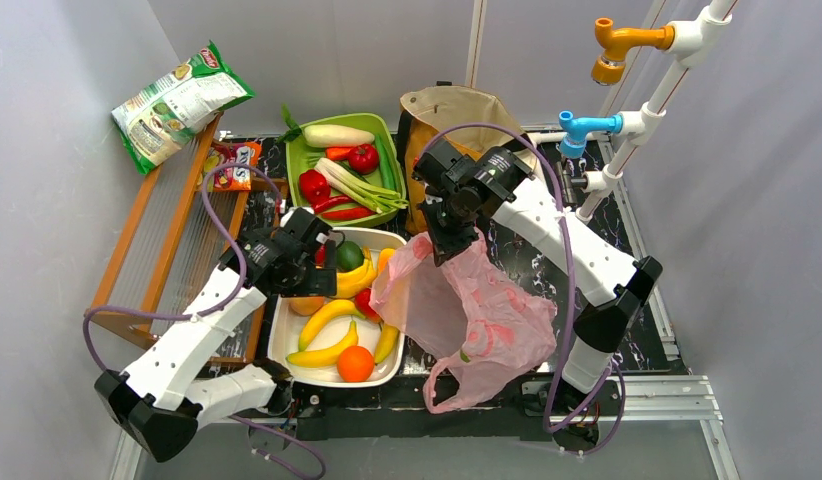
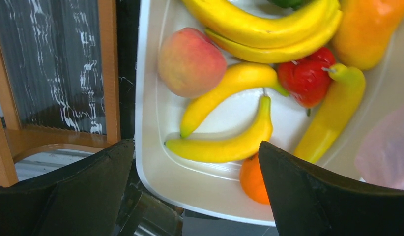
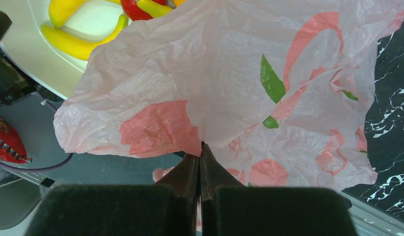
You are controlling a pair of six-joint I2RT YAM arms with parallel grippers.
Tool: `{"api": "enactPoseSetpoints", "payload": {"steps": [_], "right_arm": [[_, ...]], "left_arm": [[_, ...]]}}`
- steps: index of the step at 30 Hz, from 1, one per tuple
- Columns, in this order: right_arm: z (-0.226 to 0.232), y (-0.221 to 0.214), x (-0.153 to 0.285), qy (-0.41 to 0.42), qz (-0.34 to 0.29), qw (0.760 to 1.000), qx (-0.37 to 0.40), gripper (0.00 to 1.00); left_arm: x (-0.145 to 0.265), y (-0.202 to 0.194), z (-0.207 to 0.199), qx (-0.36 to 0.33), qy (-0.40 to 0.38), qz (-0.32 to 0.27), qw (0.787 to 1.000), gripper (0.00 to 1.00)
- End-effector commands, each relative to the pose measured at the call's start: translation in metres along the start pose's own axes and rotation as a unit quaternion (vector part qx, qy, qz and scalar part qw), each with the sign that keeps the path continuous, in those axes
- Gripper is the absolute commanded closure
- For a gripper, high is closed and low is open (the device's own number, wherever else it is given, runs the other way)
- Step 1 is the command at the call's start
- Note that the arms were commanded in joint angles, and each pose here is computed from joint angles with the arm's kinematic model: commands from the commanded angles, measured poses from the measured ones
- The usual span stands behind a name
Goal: Place the food into the grocery bag and tie it
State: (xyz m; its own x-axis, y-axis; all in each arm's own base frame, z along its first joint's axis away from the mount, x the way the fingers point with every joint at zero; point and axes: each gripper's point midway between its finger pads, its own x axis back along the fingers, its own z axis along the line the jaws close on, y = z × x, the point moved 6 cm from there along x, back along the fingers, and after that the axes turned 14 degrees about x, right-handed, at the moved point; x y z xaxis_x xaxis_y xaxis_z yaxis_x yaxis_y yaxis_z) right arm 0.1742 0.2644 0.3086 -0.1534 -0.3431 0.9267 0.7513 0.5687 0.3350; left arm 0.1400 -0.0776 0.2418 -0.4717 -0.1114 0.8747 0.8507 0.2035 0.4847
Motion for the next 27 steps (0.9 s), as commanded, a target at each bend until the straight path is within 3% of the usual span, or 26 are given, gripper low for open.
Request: {"api": "enactPoseSetpoints", "payload": {"steps": [1,14,27], "right_arm": [[0.003,-0.005,0.012,0.012,-0.015,1.000,-0.003,0.99],[0.002,-0.012,0.013,0.010,-0.001,1.000,-0.003,0.99],[0.002,-0.015,0.009,0.015,0.018,1.000,0.001,0.99]], "left_arm": [[-0.016,0.001,0.011,0.037,0.010,0.006,0.999,0.01],[-0.063,-0.011,-0.005,0.016,0.004,0.049,0.999,0.01],[-0.088,-0.017,0.005,0.050,0.039,0.074,0.995,0.00]]}}
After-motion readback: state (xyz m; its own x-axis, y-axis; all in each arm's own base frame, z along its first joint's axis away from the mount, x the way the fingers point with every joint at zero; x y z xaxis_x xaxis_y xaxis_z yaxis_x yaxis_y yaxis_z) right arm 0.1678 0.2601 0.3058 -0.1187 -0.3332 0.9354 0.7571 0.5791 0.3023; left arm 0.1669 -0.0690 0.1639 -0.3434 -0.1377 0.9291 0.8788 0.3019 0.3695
